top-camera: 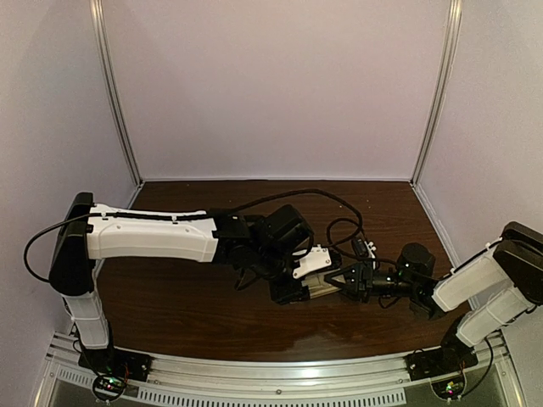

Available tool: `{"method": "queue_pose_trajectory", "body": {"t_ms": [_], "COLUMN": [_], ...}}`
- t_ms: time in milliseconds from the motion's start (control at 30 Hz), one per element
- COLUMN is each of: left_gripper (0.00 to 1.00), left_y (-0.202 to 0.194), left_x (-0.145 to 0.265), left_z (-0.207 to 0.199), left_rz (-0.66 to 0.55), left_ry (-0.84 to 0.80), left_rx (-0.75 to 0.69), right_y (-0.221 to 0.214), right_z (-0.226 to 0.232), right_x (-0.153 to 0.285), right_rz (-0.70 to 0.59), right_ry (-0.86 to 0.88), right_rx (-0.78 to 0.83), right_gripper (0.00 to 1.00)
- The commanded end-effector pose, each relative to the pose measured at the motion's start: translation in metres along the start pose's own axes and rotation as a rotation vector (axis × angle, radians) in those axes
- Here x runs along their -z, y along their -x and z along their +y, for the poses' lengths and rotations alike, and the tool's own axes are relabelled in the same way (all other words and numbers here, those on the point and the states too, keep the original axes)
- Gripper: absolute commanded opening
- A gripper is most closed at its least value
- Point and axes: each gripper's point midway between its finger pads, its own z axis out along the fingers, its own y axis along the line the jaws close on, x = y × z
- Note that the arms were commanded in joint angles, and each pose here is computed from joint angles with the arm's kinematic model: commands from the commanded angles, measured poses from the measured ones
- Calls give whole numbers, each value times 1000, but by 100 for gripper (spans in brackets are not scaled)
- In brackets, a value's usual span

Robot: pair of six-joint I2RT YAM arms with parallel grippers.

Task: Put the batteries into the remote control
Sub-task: Place the battery cover on the remote control without the battery cover.

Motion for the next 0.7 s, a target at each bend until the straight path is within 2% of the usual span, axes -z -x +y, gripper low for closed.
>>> {"method": "queue_pose_trajectory", "body": {"t_ms": [0, 67, 200, 500, 667], "left_gripper": [64, 70, 97, 98, 98], "left_y": [14, 24, 42, 48, 33], "left_x": [15, 26, 55, 103, 108], "left_z": [5, 0, -4, 12, 17], "left_rz": [-57, -119, -261, -436, -455], "left_ry": [31, -1, -9, 89, 0], "left_rx": [-15, -21, -42, -16, 77], "right_y": [-1, -1, -2, -5, -7], "right_z": [30, 28, 24, 31, 47], "right_x": [2, 2, 1, 1, 4], "right_rz": [9, 15, 30, 54, 72], "right_ry": [97, 90, 76, 84, 128], "right_rx": [80, 75, 64, 74, 112], "right_gripper": [0, 0, 0, 0, 0]}}
